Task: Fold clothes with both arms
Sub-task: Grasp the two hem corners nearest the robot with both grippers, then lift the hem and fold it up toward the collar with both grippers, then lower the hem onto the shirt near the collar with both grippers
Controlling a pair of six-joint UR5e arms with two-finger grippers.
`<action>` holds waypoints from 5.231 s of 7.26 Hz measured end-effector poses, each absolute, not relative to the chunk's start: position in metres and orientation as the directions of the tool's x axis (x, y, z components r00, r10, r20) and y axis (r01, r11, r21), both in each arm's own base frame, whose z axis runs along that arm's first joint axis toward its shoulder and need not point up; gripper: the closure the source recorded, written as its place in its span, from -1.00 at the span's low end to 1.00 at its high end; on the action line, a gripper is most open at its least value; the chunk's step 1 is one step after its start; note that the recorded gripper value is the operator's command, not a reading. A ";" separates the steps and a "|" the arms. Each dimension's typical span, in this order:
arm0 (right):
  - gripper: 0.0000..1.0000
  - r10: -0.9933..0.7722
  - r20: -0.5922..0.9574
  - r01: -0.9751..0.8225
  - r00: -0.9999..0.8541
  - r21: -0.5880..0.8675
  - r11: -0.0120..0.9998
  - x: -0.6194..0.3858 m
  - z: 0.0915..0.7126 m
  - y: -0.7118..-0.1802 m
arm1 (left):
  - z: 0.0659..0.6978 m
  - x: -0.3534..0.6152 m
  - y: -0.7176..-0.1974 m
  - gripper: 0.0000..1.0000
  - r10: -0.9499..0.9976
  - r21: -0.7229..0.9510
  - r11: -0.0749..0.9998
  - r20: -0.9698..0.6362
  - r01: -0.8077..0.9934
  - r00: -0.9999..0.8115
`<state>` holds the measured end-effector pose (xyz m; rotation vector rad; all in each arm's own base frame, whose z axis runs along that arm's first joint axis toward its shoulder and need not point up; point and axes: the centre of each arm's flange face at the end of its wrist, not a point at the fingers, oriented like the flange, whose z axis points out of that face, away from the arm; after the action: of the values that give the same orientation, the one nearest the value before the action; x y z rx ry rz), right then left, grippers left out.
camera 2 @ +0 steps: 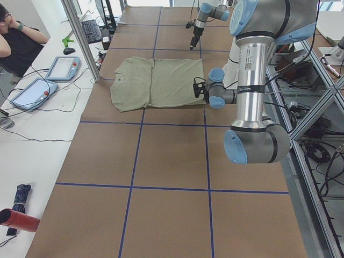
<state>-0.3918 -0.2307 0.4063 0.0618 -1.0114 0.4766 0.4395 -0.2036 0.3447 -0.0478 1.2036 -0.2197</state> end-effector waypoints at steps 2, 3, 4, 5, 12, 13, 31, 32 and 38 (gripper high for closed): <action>-0.77 0.316 0.850 -0.400 0.421 -0.139 0.906 -0.428 0.386 -0.208 | 0.333 0.431 -0.204 1.00 -0.192 -0.153 0.977 -0.929 0.146 0.317; -0.74 0.297 0.860 -0.398 0.415 -0.122 0.909 -0.447 0.381 -0.197 | 0.331 0.428 -0.205 1.00 -0.193 -0.153 0.977 -0.930 0.149 0.312; -0.70 0.284 0.864 -0.400 0.416 -0.107 0.910 -0.459 0.381 -0.190 | 0.330 0.426 -0.205 1.00 -0.193 -0.153 0.977 -0.931 0.151 0.310; -0.67 0.277 0.864 -0.403 0.420 -0.096 0.910 -0.464 0.383 -0.186 | 0.329 0.425 -0.206 1.00 -0.193 -0.153 0.977 -0.932 0.152 0.308; 1.00 0.260 0.840 -0.406 0.477 -0.052 0.912 -0.470 0.393 -0.173 | 0.326 0.425 -0.207 1.00 -0.192 -0.148 0.975 -0.934 0.164 0.301; 1.00 0.256 0.839 -0.398 0.480 -0.051 0.916 -0.471 0.393 -0.169 | 0.327 0.424 -0.207 1.00 -0.193 -0.148 0.975 -0.934 0.164 0.302; 1.00 0.219 0.681 -0.337 0.699 0.044 0.941 -0.414 0.218 -0.536 | 0.214 0.374 -0.536 1.00 0.013 0.145 0.977 -0.771 0.156 0.636; 1.00 0.228 0.667 -0.344 0.710 0.046 0.938 -0.435 0.230 -0.568 | 0.238 0.392 -0.567 1.00 0.003 0.158 0.972 -0.750 0.175 0.661; 1.00 0.225 0.642 -0.370 0.733 0.099 0.924 -0.465 0.318 -0.667 | 0.333 0.444 -0.636 1.00 -0.006 0.184 0.965 -0.696 0.186 0.718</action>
<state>-0.4648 -0.6668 0.3182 0.2272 -0.6729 0.3307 0.4439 -0.6355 0.3326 0.2494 0.7649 -0.1076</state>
